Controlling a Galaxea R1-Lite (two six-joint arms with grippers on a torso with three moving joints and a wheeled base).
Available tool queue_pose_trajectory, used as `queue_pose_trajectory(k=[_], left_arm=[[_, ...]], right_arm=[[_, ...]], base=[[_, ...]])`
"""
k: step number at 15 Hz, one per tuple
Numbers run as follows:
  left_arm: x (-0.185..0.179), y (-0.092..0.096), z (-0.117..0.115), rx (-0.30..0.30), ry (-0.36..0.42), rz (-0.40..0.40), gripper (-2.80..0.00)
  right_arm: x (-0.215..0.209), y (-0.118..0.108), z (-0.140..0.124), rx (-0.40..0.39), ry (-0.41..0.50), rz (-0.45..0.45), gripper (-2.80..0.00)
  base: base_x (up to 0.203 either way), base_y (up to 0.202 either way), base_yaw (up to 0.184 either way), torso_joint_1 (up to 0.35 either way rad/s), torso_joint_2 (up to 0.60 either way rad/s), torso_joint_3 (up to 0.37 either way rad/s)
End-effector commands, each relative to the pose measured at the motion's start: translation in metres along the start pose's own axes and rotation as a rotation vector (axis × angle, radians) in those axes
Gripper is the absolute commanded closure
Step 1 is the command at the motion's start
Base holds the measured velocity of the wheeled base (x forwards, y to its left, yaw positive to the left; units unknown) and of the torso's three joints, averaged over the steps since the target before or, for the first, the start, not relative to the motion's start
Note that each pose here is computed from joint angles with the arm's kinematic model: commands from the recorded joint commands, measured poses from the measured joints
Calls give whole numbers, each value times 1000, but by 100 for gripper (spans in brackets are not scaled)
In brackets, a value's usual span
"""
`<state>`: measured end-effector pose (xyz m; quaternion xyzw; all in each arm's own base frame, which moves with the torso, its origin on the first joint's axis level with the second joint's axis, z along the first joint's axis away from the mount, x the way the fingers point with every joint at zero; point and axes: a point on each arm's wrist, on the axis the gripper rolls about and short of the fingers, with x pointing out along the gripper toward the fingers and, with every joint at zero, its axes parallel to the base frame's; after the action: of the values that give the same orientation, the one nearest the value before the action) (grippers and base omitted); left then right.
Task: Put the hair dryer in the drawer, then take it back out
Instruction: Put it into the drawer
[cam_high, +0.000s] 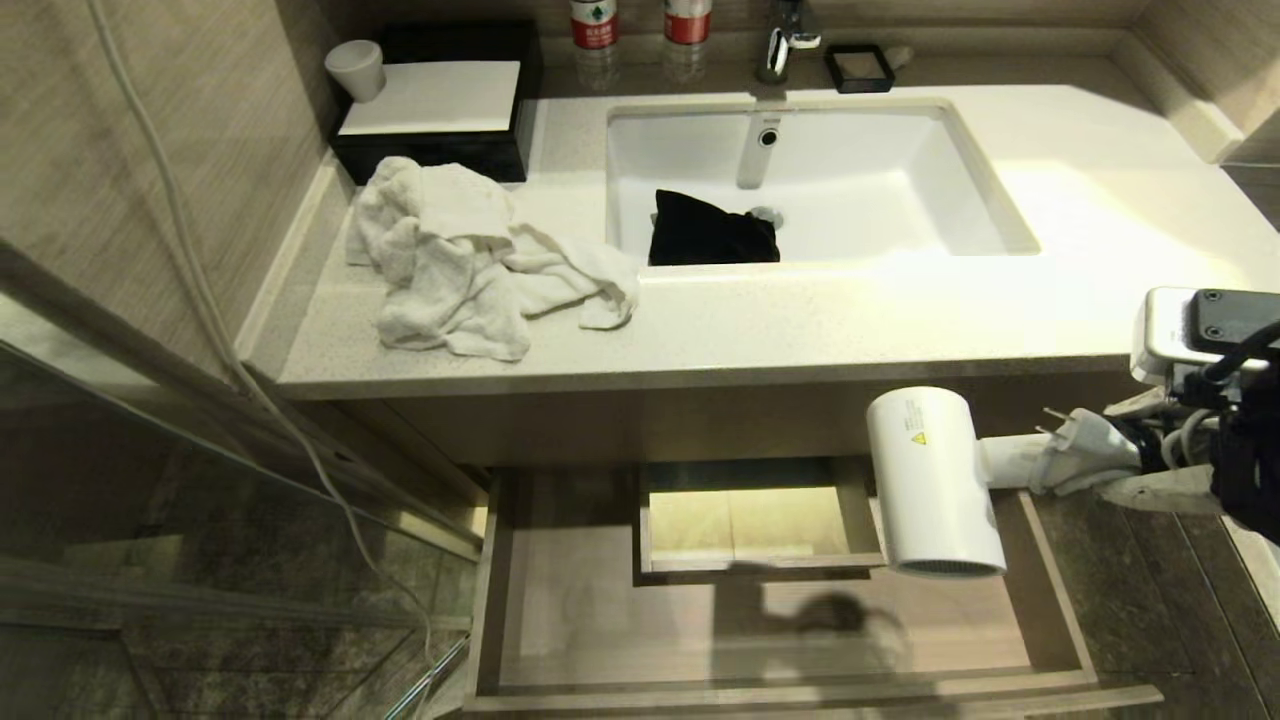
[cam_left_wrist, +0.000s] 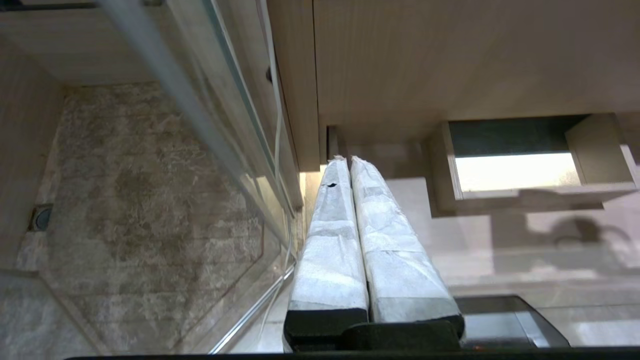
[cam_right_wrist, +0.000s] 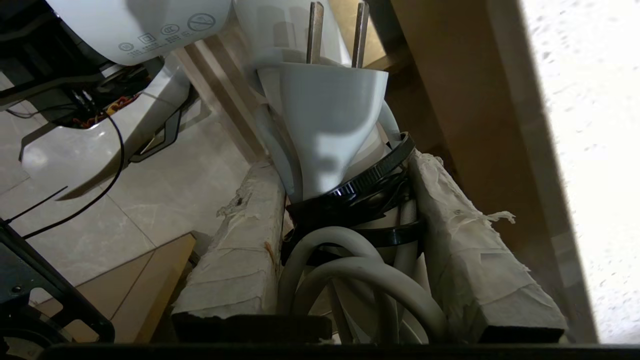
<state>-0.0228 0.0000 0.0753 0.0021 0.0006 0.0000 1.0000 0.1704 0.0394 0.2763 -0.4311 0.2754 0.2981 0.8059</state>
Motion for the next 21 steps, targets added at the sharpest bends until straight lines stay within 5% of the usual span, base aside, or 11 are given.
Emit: queue_pose_trajectory(k=[1, 13, 21], left_arm=[[0, 0, 0, 0, 0, 0, 0], [0, 0, 0, 0, 2, 0, 0], [0, 0, 0, 0, 0, 0, 0]], right_arm=[[-5, 4, -4, -1, 3, -5, 0], [-14, 22, -21, 61, 24, -10, 0], [-14, 29, -30, 121, 34, -29, 0]], base=[[0, 0, 0, -266, 17, -242], [0, 0, 0, -210, -58, -269], [3, -10, 89, -173, 274, 96]])
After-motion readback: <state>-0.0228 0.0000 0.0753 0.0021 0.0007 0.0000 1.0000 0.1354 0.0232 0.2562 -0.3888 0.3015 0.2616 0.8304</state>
